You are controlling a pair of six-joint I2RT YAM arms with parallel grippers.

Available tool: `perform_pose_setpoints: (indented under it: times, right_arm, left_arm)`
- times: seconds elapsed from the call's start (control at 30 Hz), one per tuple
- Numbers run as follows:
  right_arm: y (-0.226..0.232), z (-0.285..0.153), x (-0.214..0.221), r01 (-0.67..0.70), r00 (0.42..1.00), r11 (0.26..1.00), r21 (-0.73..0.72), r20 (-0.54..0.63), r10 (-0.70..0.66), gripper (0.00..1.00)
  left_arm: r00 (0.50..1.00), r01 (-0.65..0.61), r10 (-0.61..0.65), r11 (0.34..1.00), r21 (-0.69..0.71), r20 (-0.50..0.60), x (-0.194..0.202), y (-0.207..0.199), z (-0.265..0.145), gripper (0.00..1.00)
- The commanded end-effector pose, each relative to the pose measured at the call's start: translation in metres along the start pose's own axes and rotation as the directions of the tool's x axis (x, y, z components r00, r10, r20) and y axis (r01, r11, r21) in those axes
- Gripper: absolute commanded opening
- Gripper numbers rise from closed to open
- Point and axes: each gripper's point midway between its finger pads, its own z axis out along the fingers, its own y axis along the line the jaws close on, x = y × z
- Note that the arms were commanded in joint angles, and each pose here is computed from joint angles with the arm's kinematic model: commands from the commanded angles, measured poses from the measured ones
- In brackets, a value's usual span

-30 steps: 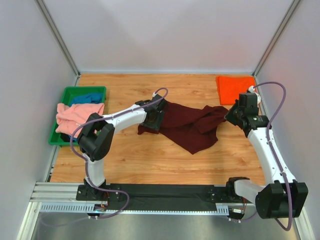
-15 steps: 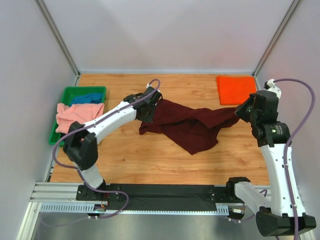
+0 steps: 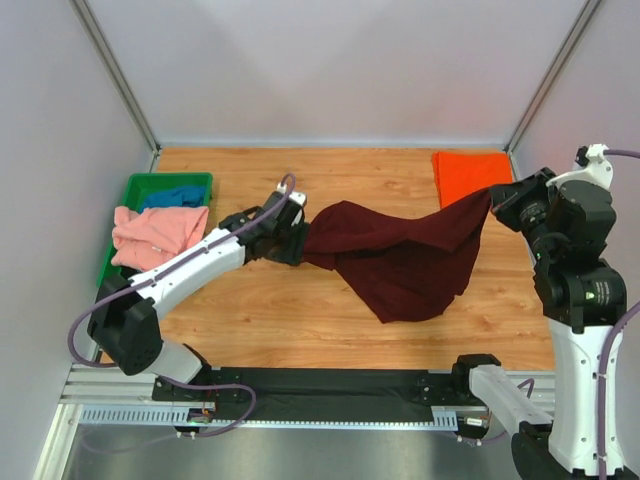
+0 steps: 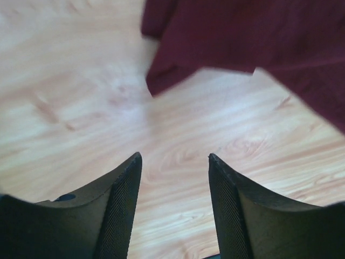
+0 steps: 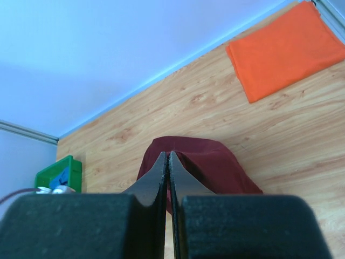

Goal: Fold and stack the t-shirts
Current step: Flatten the tshirt out

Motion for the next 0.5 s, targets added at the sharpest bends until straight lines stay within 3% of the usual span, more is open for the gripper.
perform_pose_setpoints:
  times: [0.0, 0.13, 0.27, 0.47]
  right_arm:
    - [0.002, 0.011, -0.001, -0.009, 1.000, 1.000, -0.003, 0.000, 0.009, 0.00]
    - [-0.003, 0.017, -0.008, 0.002, 1.000, 0.999, 0.038, 0.027, -0.003, 0.00]
    - [-0.012, 0.021, -0.026, 0.016, 0.997, 0.993, 0.120, 0.074, -0.025, 0.00]
    - [-0.004, 0.024, -0.032, 0.016, 0.996, 0.995, 0.096, 0.086, -0.025, 0.00]
  left_arm:
    - [0.998, 0.065, -0.065, 0.987, 0.149, -0.004, 0.020, -0.023, 0.024, 0.60]
    - [0.992, 0.123, -0.123, 0.974, 0.189, -0.013, 0.039, -0.023, 0.051, 0.61]
    - [0.991, 0.119, -0.131, 0.965, 0.236, 0.037, 0.028, -0.024, 0.064, 0.63]
    - [0.997, -0.027, 0.001, 0.943, 0.332, 0.081, 0.011, -0.060, 0.068, 0.59]
